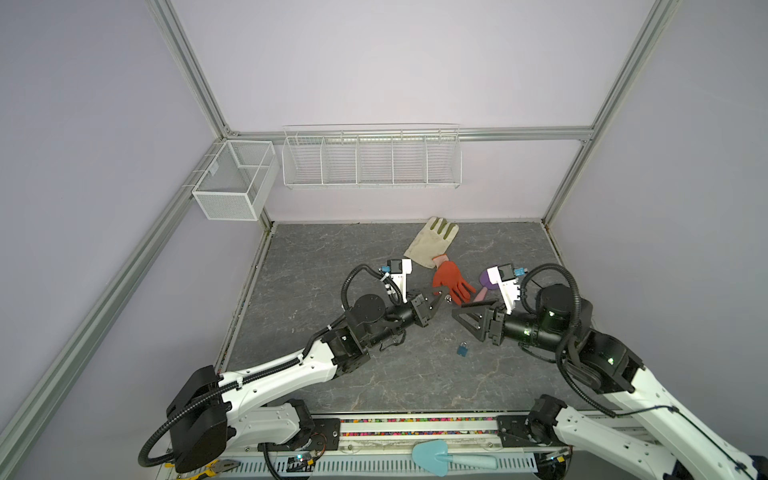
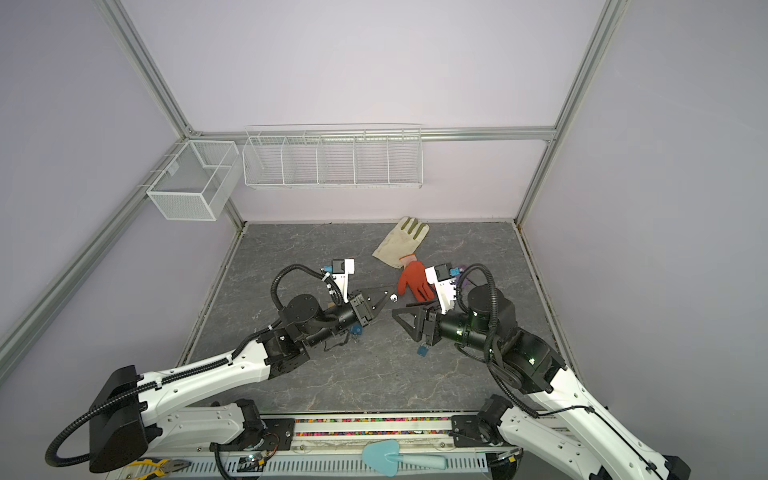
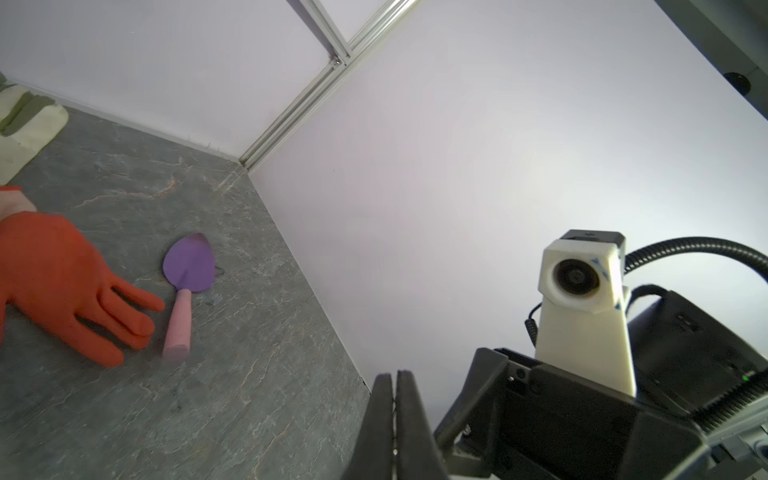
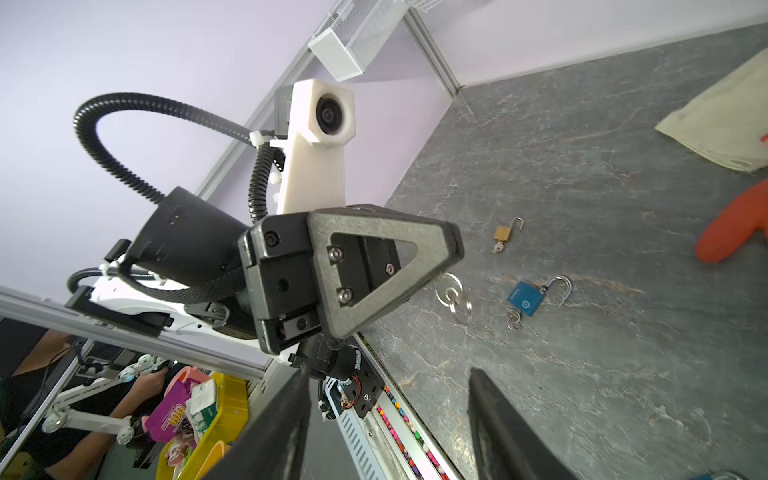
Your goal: Unlock with the key
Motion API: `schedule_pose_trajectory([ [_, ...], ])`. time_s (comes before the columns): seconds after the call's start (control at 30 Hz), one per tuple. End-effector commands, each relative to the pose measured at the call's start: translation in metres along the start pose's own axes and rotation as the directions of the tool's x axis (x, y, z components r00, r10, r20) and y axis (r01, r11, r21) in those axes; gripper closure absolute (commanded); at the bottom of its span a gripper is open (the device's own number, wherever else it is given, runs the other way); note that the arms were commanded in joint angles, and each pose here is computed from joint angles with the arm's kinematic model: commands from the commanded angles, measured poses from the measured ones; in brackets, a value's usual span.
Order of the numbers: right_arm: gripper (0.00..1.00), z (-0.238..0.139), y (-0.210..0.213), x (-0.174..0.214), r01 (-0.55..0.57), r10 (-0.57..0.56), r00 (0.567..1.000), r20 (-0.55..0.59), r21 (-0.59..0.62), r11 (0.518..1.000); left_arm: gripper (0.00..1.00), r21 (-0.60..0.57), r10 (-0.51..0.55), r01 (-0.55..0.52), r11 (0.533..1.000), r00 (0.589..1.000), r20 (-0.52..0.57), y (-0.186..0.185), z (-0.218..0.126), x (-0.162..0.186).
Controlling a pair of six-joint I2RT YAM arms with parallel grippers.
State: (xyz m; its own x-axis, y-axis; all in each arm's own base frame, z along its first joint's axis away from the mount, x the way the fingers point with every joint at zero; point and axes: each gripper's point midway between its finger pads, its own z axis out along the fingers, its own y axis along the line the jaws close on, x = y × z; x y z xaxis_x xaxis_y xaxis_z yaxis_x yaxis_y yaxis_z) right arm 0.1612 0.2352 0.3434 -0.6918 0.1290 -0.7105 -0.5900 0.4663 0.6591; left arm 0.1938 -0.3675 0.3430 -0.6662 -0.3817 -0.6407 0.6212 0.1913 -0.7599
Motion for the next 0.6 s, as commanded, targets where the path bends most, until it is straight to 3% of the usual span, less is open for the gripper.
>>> schedule_pose_trajectory([
  [0.0,0.43,0.001,0.008,-0.002,-0.015,0.015,1.000,-0.003,-0.074,0.997,1.00,0.099,0.056,-0.057,0.993,0.998,0.016,-0.031,-0.002,-0.014],
  [0.57,0.60,0.011,0.001,-0.018,-0.099,0.104,0.994,0.019,-0.159,0.982,1.00,0.173,0.041,-0.043,0.984,0.999,0.019,-0.050,-0.003,-0.020],
])
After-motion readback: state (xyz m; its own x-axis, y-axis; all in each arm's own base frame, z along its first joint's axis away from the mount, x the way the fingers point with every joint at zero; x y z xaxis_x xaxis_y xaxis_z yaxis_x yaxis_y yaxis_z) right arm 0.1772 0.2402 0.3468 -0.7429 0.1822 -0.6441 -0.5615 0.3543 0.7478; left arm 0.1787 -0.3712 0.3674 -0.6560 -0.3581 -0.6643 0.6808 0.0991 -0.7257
